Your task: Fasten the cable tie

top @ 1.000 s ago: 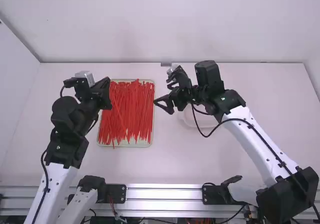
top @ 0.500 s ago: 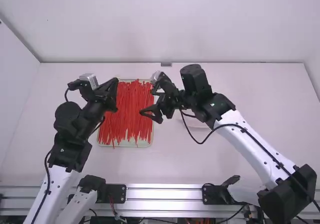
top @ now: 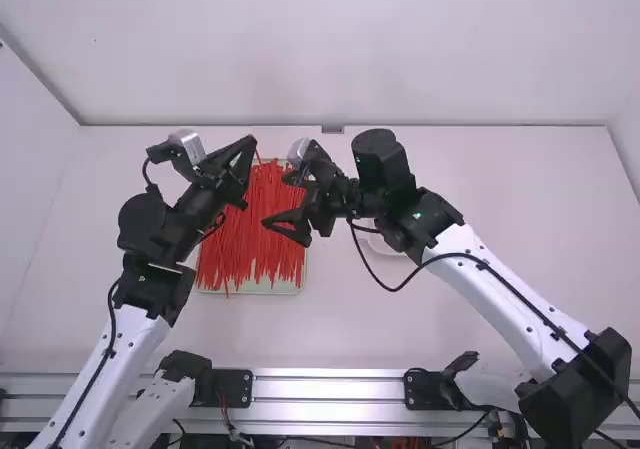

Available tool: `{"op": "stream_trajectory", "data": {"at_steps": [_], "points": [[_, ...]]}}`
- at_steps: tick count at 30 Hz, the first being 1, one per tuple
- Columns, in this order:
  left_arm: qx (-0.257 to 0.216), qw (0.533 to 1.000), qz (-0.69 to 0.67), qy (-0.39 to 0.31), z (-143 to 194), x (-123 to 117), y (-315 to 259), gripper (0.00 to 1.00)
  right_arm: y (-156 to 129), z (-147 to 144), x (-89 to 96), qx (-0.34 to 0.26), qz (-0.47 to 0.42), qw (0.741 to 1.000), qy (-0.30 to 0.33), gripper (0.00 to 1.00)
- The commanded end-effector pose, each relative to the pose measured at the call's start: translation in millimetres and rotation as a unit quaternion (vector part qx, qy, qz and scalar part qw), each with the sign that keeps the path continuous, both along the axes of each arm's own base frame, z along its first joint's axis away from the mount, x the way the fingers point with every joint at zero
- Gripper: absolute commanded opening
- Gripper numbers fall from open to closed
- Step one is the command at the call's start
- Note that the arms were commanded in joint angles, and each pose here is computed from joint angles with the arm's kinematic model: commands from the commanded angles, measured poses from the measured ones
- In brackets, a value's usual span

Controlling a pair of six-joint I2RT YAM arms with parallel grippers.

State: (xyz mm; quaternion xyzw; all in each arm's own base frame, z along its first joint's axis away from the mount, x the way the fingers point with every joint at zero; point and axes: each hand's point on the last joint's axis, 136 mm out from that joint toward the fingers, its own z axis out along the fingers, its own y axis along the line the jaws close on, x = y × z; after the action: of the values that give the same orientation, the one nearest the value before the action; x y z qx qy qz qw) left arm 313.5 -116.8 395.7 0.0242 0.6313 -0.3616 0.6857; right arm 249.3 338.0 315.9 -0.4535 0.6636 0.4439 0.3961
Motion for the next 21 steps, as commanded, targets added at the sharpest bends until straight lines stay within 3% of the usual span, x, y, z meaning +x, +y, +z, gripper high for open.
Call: {"op": "stream_trajectory", "data": {"at_steps": [1,9,11,14,17,19,20,21], "points": [[-0.02,0.999,-0.038,0.004,0.2,-2.9,-11.3,0.02,1.9,13.0,6.7,0.013,-0.019,1.0,0.009,0.99],[-0.044,0.996,-0.07,-0.015,13.5,-7.5,-18.3,0.02,2.3,13.2,7.8,0.014,-0.024,1.0,0.012,0.99],[-0.045,0.996,-0.07,-0.018,15.0,-7.9,-18.0,0.02,3.8,12.3,7.4,0.011,-0.027,1.0,0.01,0.92],[-0.046,0.996,-0.069,-0.018,15.0,-7.6,-17.7,0.02,3.6,11.4,9.9,0.008,-0.036,0.999,0.007,0.79],[-0.046,0.996,-0.07,-0.018,15.0,-7.7,-18.0,0.02,3.3,11.8,10.6,0.009,-0.036,0.999,0.006,0.49],[-0.046,0.996,-0.069,-0.017,14.7,-7.4,-18.0,0.02,3.7,12.4,10.3,0.01,-0.036,0.999,0.005,0.39],[-0.046,0.996,-0.069,-0.016,14.2,-6.9,-18.1,0.02,3.4,12.3,10.7,0.009,-0.036,0.999,0.006,0.22],[-0.046,0.996,-0.069,-0.016,13.8,-6.7,-18.2,0.02,3.3,12.2,10.8,0.009,-0.037,0.999,0.006,0.12]]}}
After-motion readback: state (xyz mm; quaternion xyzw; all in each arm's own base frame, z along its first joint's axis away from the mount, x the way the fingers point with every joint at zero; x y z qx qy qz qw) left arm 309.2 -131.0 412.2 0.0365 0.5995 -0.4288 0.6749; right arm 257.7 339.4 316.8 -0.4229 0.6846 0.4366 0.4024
